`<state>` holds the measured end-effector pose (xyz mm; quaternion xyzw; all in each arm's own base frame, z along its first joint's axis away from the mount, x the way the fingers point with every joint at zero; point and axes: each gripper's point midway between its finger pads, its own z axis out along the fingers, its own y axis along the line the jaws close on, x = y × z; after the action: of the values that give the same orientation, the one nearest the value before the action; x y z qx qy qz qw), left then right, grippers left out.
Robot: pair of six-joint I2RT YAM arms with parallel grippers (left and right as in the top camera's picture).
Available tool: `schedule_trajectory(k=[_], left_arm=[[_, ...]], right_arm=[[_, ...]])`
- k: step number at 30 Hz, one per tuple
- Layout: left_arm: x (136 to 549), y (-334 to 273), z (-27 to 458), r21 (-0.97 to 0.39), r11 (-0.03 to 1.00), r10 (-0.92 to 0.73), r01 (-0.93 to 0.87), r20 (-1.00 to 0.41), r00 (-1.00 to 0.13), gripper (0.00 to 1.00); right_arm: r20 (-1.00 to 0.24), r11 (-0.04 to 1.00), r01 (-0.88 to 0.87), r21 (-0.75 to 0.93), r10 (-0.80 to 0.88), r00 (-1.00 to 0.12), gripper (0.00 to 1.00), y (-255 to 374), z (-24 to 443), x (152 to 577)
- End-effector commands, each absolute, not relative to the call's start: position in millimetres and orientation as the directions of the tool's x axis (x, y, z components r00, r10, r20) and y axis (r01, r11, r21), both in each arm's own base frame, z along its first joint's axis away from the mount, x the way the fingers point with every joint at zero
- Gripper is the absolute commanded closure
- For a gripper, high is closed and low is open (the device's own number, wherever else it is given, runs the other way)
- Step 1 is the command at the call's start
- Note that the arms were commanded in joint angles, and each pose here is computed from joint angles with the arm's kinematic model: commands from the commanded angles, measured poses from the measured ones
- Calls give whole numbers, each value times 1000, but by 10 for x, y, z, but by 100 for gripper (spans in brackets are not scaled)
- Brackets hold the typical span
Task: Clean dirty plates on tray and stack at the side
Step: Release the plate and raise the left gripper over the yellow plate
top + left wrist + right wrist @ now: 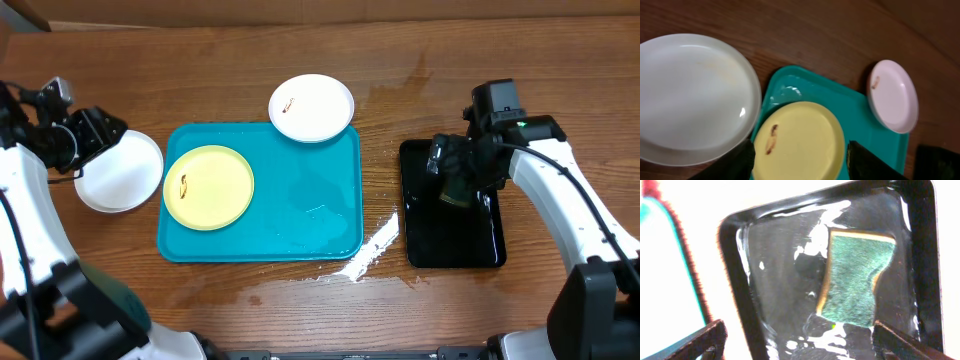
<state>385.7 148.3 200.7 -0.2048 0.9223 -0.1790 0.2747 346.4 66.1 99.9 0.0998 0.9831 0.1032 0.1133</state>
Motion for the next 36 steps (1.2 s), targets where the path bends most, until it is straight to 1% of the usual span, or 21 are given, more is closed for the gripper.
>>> schedule_trajectory(k=[1,3,6,8,11,14,18,20,21,22,23,24,25,27,30,36], left_arm=[[3797,1025,2377,-477,859,-427,-188,-462,-777,38],[3767,849,2375,-482,860,-401,-165,-441,-803,38],[3730,573,2306,-488,862,-355,-134,-396,-847,37],[3711,445,2221,-466,876,-321,-122,-375,-870,37],[3717,323,2100,-415,901,-291,-129,-356,-888,37],[3740,189,2091,-417,902,-274,-112,-353,-894,38],[3732,11,2085,-421,904,-241,-81,-343,-908,37],[3716,-63,2071,-412,909,-220,-67,-337,-915,36],[3709,-88,2064,-407,911,-212,-63,-334,-918,36],[3700,-105,2054,-399,915,-205,-60,-331,-921,36],[3693,-115,2047,-392,918,-200,-59,-329,-923,36],[3689,-126,2042,-387,920,-195,-57,-328,-924,36],[3686,-135,2039,-385,921,-192,-55,-327,-925,36],[3685,-141,2039,-384,922,-190,-54,-327,-926,32],[3681,-142,2037,-384,922,-190,-54,-325,-926,28],[3680,-130,2032,-378,924,-190,-57,-325,-926,25]], right_arm=[[-213,911,-36,412,57,-975,14,1072,1175,3421],[-223,888,-82,452,24,-974,19,1180,1216,3410],[-246,883,-129,452,-15,-969,27,1273,1228,3411],[-257,879,-162,448,-47,-965,30,1365,1229,3397],[-285,890,-214,403,-101,-953,31,1505,1190,3384],[-316,897,-269,350,-157,-936,34,1654,1135,3383],[-314,899,-321,299,-225,-922,36,1880,998,3335],[-292,907,-319,274,-238,-926,43,1929,877,3321],[-273,916,-306,258,-235,-933,51,1926,799,3313],[-255,924,-293,247,-230,-939,63,1917,736,3305],[-234,933,-270,239,-214,-948,70,1903,670,3298],[-219,937,-255,239,-204,-954,71,1899,629,3289],[-205,941,-241,240,-193,-960,76,1894,591,3283],[-194,949,-211,235,-166,-967,80,1879,563,3287],[-185,968,-141,207,-102,-977,81,1808,548,3304],[-157,975,-129,181,-101,-982,81,1729,410,3205]])
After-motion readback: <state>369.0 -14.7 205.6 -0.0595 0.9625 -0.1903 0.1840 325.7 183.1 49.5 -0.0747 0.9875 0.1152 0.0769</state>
